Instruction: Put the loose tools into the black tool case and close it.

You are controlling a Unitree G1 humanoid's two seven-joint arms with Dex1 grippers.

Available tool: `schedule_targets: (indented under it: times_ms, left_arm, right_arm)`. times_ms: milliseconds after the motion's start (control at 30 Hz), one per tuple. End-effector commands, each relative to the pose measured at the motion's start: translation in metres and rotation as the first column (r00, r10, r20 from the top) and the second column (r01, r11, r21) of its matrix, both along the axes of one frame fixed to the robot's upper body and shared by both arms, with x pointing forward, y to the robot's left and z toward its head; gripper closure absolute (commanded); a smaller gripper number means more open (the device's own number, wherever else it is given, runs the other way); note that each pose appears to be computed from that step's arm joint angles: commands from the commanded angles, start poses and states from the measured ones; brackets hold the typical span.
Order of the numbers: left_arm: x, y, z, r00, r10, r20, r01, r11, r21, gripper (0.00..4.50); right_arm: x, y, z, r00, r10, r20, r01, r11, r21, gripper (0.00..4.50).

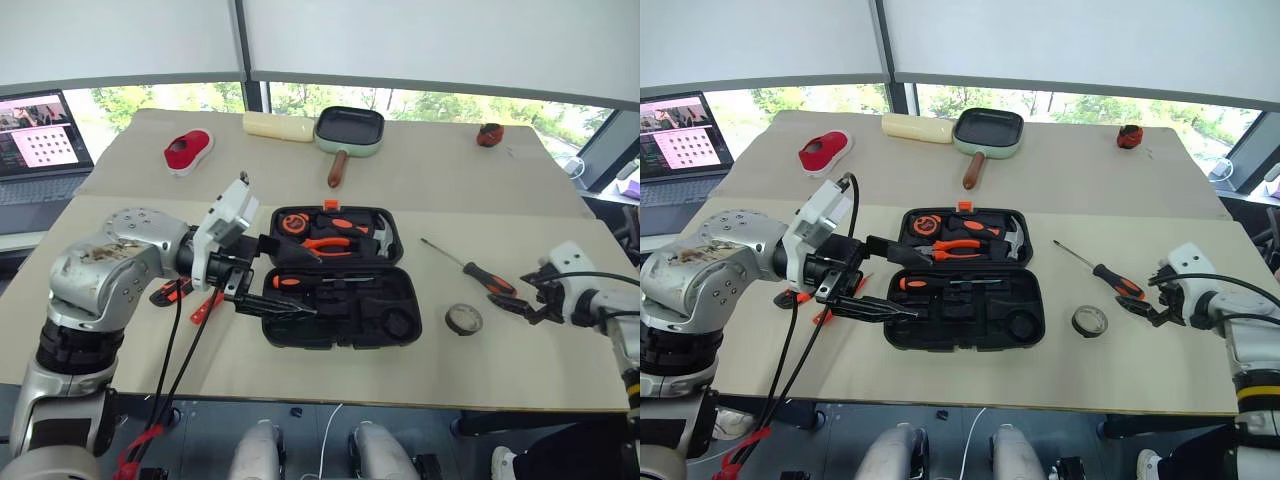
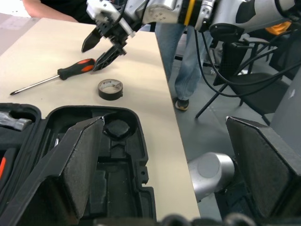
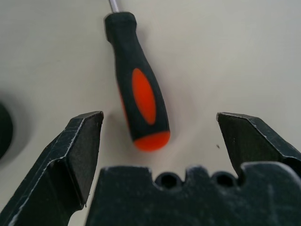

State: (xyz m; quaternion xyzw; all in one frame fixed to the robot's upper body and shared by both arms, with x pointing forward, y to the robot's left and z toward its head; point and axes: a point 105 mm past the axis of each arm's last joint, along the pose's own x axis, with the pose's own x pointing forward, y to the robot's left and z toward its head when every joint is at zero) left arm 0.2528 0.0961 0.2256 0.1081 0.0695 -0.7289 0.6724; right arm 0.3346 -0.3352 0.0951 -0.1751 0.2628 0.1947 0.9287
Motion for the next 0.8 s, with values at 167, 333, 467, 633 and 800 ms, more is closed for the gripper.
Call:
schedule_targets:
  times_ms: [167,333,467,633,800]
  left_arm:
    - [-0.001,0.001,0.003,0.999,0.007,0.053,-0.007,1.0,0.0,0.0]
    - [0.006,0.011,-0.004,0.997,0.045,0.059,-0.047,0.998,0.036,0.0]
    - [0.007,0.026,-0.004,0.996,0.079,0.044,-0.082,0.995,0.061,0.0]
    - [-0.001,0.041,-0.007,0.997,0.077,0.027,-0.079,0.99,0.116,0.0]
    - [-0.006,0.041,-0.01,0.997,0.073,0.038,-0.078,0.987,0.137,0.0]
  right_arm:
    - [0.006,0.005,0.005,0.999,0.048,-0.004,-0.048,0.996,0.077,1.72]
    - [0.005,0.008,0.021,0.996,0.085,0.032,-0.088,0.991,0.104,3.38]
    - [0.012,0.037,0.06,0.969,0.214,0.124,-0.228,0.968,0.108,3.48]
    - [-0.002,0.123,0.103,0.809,0.566,0.156,-0.582,0.81,0.078,3.48]
    - [-0.027,0.195,0.085,0.555,0.831,0.023,-0.831,0.556,-0.017,3.48]
